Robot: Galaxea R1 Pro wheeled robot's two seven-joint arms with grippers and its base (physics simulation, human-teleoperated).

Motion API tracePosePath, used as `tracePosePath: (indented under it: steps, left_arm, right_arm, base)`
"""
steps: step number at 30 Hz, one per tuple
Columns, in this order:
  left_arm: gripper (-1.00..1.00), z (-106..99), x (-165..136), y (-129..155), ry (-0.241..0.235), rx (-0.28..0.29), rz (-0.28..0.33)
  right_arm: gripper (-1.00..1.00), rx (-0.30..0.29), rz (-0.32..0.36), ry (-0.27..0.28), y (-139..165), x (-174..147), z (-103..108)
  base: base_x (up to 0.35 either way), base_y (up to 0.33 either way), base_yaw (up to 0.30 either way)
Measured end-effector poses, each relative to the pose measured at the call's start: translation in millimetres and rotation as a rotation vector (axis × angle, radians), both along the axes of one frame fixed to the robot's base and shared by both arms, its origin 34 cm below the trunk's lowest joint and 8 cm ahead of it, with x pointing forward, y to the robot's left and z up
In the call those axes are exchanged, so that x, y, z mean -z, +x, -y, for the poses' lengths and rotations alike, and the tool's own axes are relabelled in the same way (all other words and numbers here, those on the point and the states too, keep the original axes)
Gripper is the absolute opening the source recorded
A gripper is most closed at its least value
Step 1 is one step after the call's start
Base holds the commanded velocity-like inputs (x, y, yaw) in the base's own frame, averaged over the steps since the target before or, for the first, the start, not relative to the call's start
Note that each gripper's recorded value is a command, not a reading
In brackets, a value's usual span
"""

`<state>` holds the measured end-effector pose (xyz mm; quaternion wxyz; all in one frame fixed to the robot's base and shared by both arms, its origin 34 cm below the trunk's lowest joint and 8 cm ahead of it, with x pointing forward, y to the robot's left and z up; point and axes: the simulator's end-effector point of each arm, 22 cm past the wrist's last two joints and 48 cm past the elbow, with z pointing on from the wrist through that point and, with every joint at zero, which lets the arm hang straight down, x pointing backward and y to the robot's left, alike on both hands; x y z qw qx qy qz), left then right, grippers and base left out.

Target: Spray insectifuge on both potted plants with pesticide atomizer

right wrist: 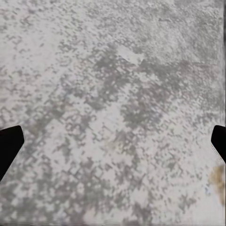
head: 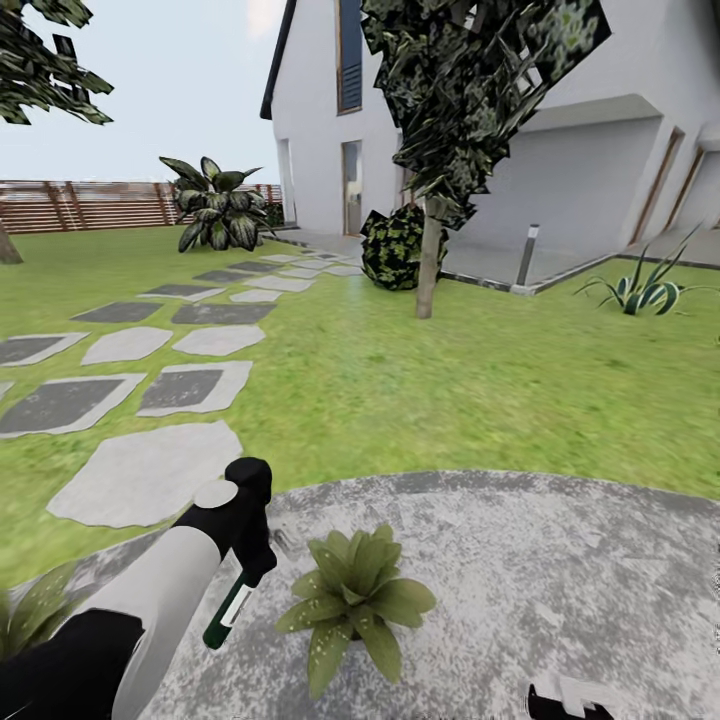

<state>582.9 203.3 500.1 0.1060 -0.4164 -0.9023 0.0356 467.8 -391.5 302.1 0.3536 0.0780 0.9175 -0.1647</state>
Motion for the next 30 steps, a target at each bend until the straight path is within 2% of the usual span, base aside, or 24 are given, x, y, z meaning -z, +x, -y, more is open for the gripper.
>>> tracePosePath:
  steps: [9, 17, 19, 21, 23, 30]
  left_arm:
    - [-1.0, -5.7, 0.7, -0.2, 0.013, 0.001, 0.0]
    - [-1.0, -6.2, 2.9, -3.3, 0.012, -0.001, -0.007]
    - [-1.0, -7.6, 13.2, -15.9, 0.014, -0.002, -0.032]
    - [-1.0, -8.3, 36.5, -47.0, 0.014, -0.002, -0.09]
    - [-1.0, -8.0, 48.0, -64.2, 0.013, -0.003, -0.12]
    - [-1.0, -6.2, 53.2, -72.4, 0.001, -0.016, -0.133]
  right_arm:
    - [1.0, 0.001, 0.001, -0.005, 0.1, -0.8, 3.2]
    - [1.0, 0.003, 0.003, -0.002, 0.9, -1.0, 1.3]
    - [1.0, 0.003, 0.003, -0.002, 0.9, -0.9, 1.2]
    - [1.0, 0.002, 0.002, -0.002, 0.8, -0.8, 1.1]
    - [1.0, 0.003, 0.003, -0.002, 0.9, -0.9, 1.1]
    - [1.0, 0.003, 0.001, -0.001, 0.3, -0.4, 0.4]
  base:
    - [-0.181, -0.235, 0.005]
    - [-0.058, -0.228, 0.241]
    - [-0.002, -0.051, 0.278]
    - [0.0, -0.012, 0.278]
    - [0.0, -0.004, 0.278]
    - [0.0, -0.001, 0.278]
